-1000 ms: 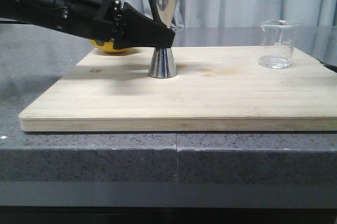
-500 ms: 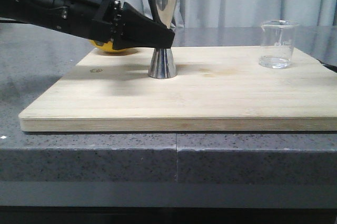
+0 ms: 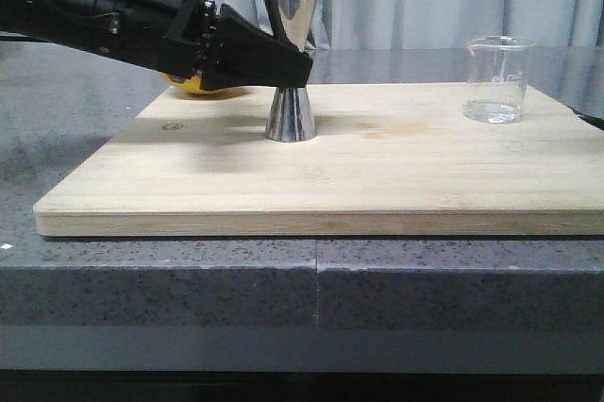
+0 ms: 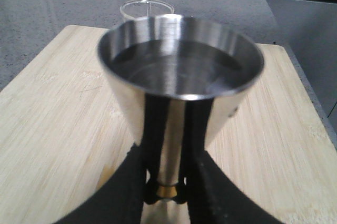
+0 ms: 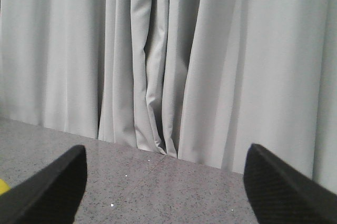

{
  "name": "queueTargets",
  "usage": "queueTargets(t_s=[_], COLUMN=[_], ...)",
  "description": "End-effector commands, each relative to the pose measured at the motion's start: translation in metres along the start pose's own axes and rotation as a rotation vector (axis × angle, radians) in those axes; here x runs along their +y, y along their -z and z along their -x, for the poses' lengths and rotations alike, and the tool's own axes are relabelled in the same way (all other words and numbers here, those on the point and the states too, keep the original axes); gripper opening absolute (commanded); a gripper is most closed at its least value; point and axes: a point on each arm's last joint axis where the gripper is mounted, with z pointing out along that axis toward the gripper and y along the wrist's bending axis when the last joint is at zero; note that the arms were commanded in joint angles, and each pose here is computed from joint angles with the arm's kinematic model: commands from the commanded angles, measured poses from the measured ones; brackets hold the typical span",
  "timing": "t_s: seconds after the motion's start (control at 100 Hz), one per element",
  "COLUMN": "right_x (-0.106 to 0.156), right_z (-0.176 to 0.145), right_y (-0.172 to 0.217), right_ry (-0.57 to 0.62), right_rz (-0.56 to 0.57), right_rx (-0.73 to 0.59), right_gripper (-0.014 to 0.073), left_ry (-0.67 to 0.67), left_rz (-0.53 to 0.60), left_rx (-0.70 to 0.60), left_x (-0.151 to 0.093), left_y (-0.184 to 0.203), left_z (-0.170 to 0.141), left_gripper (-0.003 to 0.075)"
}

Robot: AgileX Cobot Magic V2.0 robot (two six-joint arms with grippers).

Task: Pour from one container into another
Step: 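Lower the held jigger onto the board with the left gripper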

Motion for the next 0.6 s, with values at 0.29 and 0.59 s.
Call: queueTargets(t_s=[0.29, 0.59], right_x=[-0.0027, -0.0027], right_z=[0.0226, 0.0226], right_y=[-0.0022, -0.0022], right_ry=[0.004, 0.004], right_rz=[-0.014, -0.014], right_rx=[-0.128, -0.128], right_gripper=[0.0555, 0.0555], left_ry=[-0.063, -0.064], left_rz=[-0.049, -0.052], left_rx=[-0.076, -0.075], left_x=[-0.0102, -0.01], left_y=[0.0082, 0.0083], left_z=[0.0299, 0.0306], left_gripper=[0.0179, 0.0274])
